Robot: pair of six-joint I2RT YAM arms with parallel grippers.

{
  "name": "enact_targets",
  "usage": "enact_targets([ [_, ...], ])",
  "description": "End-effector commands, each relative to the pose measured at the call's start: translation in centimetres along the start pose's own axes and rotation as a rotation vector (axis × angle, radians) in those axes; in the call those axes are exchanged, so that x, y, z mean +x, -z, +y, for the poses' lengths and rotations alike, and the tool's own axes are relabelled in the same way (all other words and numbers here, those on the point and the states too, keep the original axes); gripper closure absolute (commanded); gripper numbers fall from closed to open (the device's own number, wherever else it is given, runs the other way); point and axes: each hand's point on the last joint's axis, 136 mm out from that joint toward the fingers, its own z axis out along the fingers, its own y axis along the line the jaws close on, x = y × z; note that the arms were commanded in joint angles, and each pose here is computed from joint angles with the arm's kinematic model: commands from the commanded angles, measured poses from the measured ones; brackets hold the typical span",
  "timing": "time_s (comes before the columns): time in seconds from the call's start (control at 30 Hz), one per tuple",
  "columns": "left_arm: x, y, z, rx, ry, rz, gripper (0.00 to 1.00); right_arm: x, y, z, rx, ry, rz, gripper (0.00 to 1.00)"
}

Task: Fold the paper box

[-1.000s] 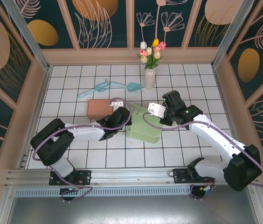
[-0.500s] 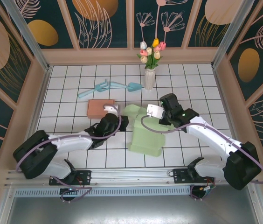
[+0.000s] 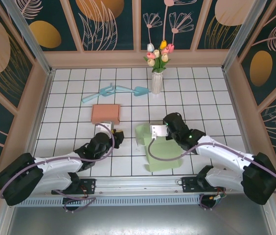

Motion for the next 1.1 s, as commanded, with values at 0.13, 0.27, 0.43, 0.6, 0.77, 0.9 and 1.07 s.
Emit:
enact_targets([
  [0.13, -0.3, -0.6, -3.8, 0.205, -0.085, -0.021, 0.52, -2.8, 1.3, -3.5, 0.207, 0.060, -0.132, 1.00],
  [0.27, 0.9, -0.5, -3.8, 0.240, -0.100, -0.010, 0.51, -2.9, 0.6, -3.3, 0.215, 0.058, -0.122, 1.00],
  [0.43, 2.3, -0.3, -3.5, 0.258, -0.121, 0.013, 0.47, -2.3, -0.6, -1.9, 0.192, 0.092, -0.083, 1.00],
  [0.6, 2.4, -1.3, -2.9, 0.205, -0.147, 0.023, 0.46, -1.7, -1.8, -0.2, 0.143, 0.123, -0.045, 1.00],
  [0.77, 1.8, -2.1, -3.0, 0.181, -0.163, 0.011, 0.46, -1.8, -2.0, 0.4, 0.119, 0.125, -0.051, 1.00],
  [0.9, 1.9, -1.9, -4.0, 0.237, -0.159, 0.010, 0.46, -1.6, -2.3, 0.5, 0.109, 0.131, -0.036, 1.00],
  [1.07, 1.9, -2.3, -4.1, 0.227, -0.179, 0.013, 0.46, -1.4, -2.5, 0.2, 0.146, 0.144, -0.021, 1.00],
])
